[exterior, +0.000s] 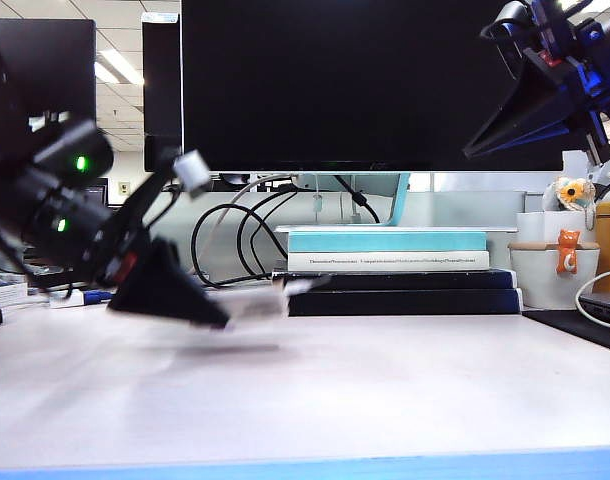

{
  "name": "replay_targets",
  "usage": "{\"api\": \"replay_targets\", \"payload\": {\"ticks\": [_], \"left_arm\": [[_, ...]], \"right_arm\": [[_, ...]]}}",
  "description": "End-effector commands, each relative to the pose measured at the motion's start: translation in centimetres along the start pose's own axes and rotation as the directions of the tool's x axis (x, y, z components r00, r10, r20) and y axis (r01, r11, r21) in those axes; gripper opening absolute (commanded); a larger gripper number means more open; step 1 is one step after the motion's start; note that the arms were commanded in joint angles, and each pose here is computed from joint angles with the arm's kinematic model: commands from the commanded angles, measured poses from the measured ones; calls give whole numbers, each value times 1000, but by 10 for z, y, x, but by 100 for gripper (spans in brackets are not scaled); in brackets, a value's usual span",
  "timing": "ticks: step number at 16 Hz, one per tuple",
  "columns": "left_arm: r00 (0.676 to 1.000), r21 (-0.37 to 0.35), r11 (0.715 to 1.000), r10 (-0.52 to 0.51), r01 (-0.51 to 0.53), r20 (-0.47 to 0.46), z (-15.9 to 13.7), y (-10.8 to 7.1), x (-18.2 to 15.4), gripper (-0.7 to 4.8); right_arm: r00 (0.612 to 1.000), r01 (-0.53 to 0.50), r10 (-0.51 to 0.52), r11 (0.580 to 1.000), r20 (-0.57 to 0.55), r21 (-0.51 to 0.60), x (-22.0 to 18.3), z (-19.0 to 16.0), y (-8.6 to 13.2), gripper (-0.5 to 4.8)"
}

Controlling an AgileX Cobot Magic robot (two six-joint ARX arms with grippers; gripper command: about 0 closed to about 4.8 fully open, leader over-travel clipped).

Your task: Pick up a packet of tissues from the table with the left hand, then take a tissue from it with the right hand.

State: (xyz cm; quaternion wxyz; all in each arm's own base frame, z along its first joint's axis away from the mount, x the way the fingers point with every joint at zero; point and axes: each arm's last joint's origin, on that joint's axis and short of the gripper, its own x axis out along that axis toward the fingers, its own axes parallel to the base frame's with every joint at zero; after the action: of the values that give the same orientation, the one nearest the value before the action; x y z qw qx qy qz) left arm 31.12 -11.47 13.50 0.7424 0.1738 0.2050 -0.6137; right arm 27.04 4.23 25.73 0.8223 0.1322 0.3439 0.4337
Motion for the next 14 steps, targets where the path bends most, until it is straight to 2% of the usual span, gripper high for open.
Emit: {"api": "replay_targets", "payload": {"ticks": [1, 4, 7, 9, 11, 13, 14], "left_arm": [[999, 36, 999, 28, -29, 35, 18, -2, -11, 269], [997, 66, 995, 65, -68, 45, 32, -6, -22, 274], [993, 119, 986, 120, -121, 13, 47, -13, -21, 274], [989, 186, 973, 147, -140, -29, 59, -25, -8, 275], [985, 260, 955, 162, -143, -54, 70, -38, 7, 278], [985, 328, 932, 172, -154, -27, 84, -51, 22, 278], [982, 350, 921, 190, -172, -16, 89, -54, 24, 278]], "right_arm": [[996, -90, 90, 996, 1, 26, -1, 1, 4, -8], [981, -193, 193, 980, -8, 50, -1, -2, 7, -8], [972, -232, 234, 968, -16, 97, 2, -2, 11, -8], [952, -300, 304, 948, -26, 105, 6, -2, 17, -8], [913, -400, 405, 911, -39, 106, 11, -2, 26, -8], [884, -455, 463, 883, -64, 114, 17, -4, 33, -8], [885, -451, 461, 884, -68, 125, 17, -5, 34, -8]]}}
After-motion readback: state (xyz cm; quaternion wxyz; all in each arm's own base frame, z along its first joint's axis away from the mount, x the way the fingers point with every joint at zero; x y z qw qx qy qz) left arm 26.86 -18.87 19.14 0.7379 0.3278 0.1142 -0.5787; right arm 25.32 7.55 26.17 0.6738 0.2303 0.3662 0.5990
